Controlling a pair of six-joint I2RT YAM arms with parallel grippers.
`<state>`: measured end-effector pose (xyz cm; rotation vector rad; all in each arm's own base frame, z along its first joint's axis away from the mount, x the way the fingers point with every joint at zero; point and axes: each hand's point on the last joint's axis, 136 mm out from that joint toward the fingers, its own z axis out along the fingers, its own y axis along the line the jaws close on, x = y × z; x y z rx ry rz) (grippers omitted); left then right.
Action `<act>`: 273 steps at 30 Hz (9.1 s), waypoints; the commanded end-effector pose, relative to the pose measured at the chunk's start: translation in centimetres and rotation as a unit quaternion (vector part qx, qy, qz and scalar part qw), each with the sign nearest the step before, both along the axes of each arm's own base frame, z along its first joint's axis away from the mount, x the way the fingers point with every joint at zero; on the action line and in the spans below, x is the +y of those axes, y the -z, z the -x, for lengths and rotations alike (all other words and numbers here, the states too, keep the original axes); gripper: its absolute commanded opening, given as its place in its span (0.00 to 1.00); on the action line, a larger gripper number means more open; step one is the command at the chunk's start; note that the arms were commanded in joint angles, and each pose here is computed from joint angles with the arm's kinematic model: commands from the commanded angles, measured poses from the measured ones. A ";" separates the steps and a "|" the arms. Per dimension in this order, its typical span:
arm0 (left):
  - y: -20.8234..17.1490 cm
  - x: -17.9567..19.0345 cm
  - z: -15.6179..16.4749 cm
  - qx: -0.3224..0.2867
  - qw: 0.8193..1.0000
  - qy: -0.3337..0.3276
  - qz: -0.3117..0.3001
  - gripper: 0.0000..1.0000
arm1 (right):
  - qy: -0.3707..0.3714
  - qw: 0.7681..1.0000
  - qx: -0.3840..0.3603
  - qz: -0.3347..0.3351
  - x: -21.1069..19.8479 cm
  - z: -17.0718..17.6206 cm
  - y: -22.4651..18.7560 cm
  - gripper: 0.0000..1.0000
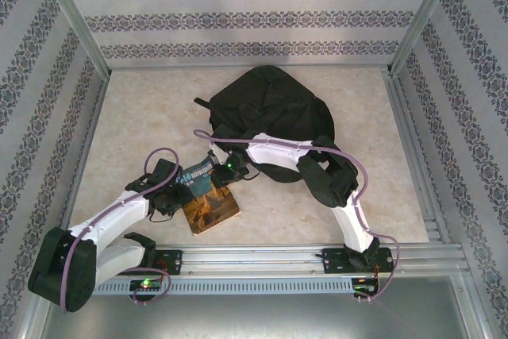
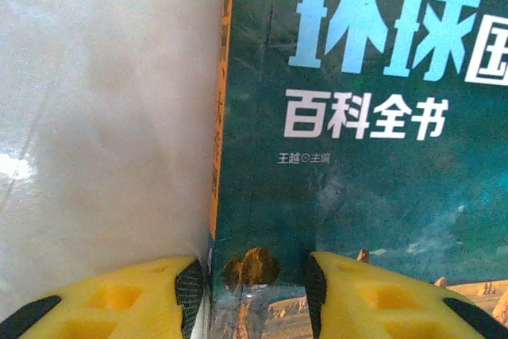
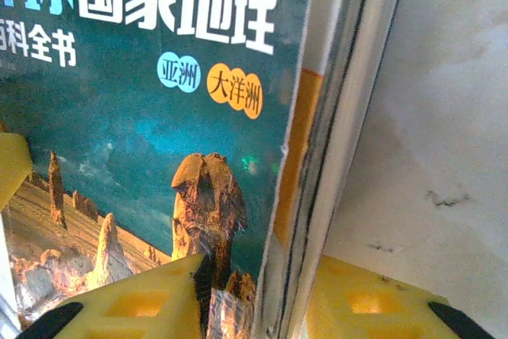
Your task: Pack the student bag
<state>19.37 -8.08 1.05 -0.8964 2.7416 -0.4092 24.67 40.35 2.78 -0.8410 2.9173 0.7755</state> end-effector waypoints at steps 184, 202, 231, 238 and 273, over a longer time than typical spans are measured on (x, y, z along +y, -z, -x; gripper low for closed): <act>-20.6 -27.2 -16.8 -0.291 0.840 0.455 -0.048 0.73 | 0.546 0.764 -0.341 -0.046 -36.4 -0.2 -27.3 0.00; -13.1 -26.6 -27.9 -0.270 0.826 0.448 -0.212 0.65 | 0.531 0.784 -0.318 -0.055 -36.9 1.4 -26.8 0.00; -25.6 -22.6 -27.2 -0.377 0.855 0.300 0.191 0.00 | 0.530 0.785 -0.260 -0.187 -32.8 -3.2 -26.6 0.00; -24.8 -22.6 -25.4 -0.359 0.852 0.320 0.206 0.00 | 0.569 0.748 -0.169 -0.298 -30.8 -5.8 -24.9 0.00; -22.9 -33.2 -16.9 -0.276 0.820 0.502 0.005 0.74 | 0.534 0.751 -0.114 -0.373 -27.2 -5.9 -23.9 0.00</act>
